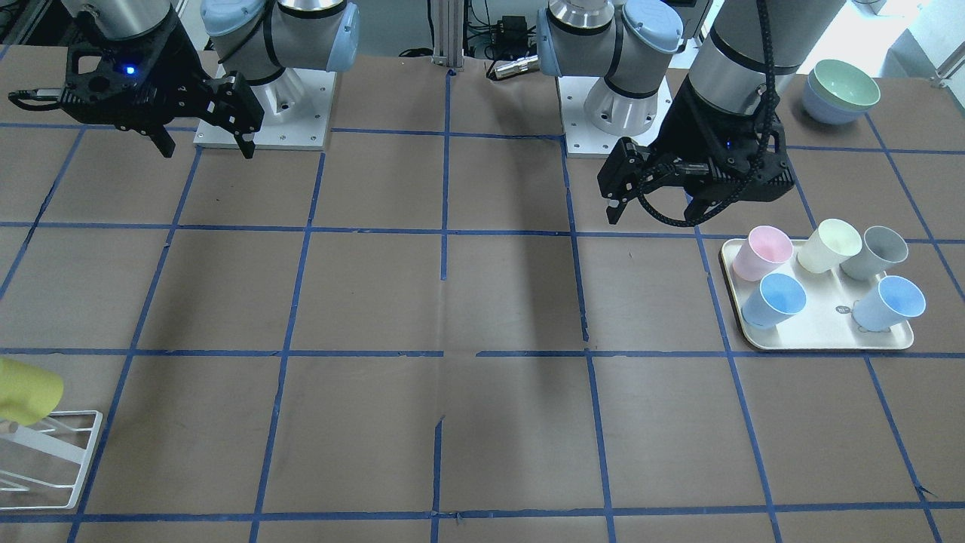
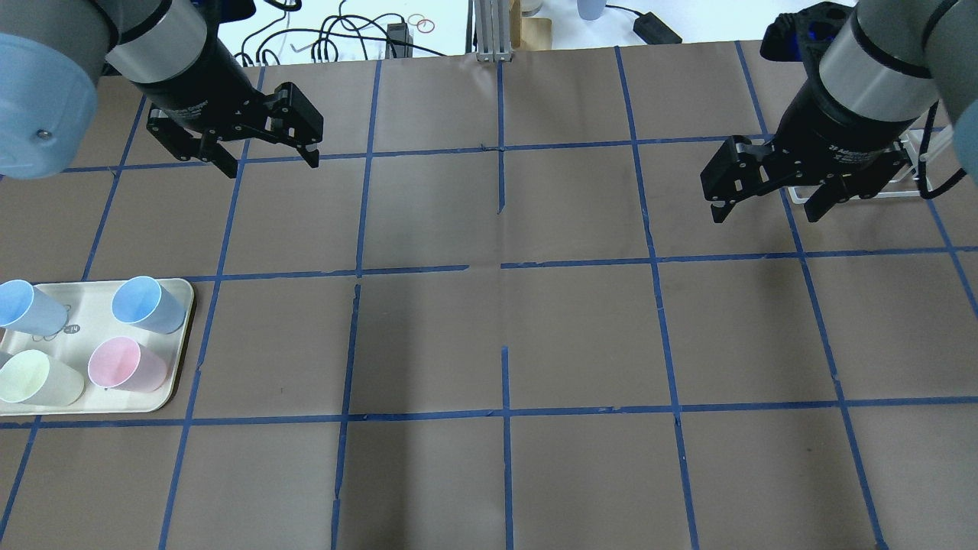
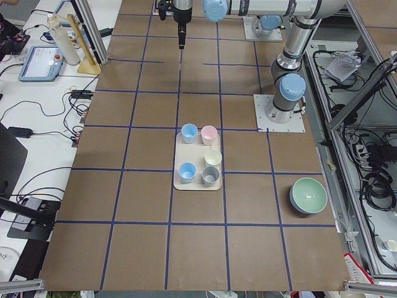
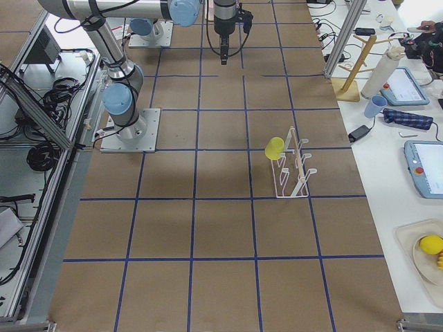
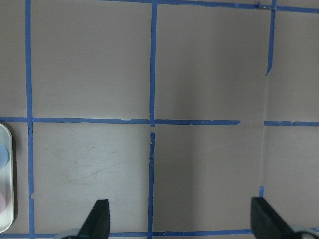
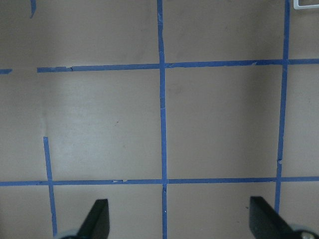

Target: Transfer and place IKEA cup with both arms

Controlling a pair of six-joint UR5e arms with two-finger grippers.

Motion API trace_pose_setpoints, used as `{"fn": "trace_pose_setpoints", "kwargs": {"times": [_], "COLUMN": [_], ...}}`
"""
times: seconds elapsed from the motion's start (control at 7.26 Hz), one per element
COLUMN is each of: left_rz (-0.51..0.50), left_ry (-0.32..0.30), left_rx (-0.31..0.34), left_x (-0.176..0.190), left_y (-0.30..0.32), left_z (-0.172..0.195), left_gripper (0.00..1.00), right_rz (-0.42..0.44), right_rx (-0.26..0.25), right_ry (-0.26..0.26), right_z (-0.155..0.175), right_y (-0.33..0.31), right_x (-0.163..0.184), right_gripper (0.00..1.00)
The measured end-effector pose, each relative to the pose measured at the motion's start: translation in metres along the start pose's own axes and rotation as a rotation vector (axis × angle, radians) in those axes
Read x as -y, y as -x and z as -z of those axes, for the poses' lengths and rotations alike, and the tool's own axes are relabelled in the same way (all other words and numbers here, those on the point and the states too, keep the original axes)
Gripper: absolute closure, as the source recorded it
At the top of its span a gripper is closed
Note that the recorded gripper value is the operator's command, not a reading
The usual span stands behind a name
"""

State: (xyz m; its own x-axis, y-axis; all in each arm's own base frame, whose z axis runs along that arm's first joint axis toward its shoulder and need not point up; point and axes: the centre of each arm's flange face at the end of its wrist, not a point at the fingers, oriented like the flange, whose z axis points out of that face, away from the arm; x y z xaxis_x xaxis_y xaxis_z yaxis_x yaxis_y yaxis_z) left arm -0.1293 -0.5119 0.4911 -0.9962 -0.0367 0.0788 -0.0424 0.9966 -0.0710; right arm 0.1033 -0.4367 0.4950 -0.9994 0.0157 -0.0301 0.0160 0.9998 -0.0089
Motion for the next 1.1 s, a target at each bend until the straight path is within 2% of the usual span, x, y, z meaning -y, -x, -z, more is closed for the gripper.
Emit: {"fn": "trace_pose_setpoints", "kwargs": {"times": [1.1], "left_rz": [0.003], "left_ry": [-0.002], "left_rx": [0.0], "left_x": [0.0001], "left_y": [0.0015], "left_z": [0.0012], "left_gripper": [0.0], "right_rz": [0.005], "right_rx": [0.0], "right_ry": [-0.006], "right_z": [0.002], "right_y": [0.0002], "right_x": [-0.0018], "right_gripper": [0.0]}}
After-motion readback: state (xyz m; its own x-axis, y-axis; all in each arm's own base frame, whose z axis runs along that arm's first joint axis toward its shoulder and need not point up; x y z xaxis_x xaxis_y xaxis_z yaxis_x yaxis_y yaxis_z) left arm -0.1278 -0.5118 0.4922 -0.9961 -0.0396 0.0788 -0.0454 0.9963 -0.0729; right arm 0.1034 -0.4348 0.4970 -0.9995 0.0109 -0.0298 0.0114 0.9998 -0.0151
